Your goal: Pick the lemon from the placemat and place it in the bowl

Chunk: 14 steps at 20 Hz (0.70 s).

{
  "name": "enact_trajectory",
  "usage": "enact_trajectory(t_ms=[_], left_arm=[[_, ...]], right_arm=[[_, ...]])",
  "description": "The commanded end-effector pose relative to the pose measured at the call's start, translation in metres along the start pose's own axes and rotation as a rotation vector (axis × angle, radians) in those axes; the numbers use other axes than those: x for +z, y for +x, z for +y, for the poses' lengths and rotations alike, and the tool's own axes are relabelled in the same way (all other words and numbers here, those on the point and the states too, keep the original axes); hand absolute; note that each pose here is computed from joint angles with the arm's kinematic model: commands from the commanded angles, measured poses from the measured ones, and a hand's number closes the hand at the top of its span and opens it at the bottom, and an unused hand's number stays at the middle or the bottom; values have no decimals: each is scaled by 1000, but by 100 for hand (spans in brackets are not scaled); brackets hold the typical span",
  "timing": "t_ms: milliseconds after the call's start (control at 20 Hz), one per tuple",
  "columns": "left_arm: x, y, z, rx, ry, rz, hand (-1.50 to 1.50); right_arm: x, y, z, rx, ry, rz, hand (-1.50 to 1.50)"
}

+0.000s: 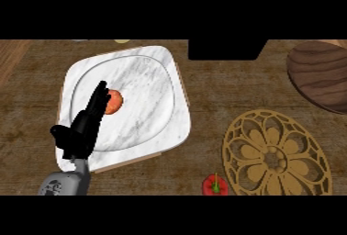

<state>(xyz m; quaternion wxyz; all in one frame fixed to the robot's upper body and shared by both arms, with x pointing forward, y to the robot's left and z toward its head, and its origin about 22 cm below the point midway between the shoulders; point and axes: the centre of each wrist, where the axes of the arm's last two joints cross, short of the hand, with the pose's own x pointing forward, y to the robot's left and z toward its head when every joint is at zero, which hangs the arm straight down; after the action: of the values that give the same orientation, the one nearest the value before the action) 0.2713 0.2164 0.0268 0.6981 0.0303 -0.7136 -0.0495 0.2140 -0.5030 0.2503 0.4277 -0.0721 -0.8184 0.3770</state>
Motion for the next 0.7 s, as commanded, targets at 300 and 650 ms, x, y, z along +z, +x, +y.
enact_trajectory(t_ms=[300, 650], left_arm=[[3, -4, -18, 6, -77, -21, 0], [-14, 5, -12, 19, -47, -25, 0]], right_arm=[[-39, -15, -19, 72, 28, -13, 150], [-40, -68, 3, 262, 51, 28, 150]])
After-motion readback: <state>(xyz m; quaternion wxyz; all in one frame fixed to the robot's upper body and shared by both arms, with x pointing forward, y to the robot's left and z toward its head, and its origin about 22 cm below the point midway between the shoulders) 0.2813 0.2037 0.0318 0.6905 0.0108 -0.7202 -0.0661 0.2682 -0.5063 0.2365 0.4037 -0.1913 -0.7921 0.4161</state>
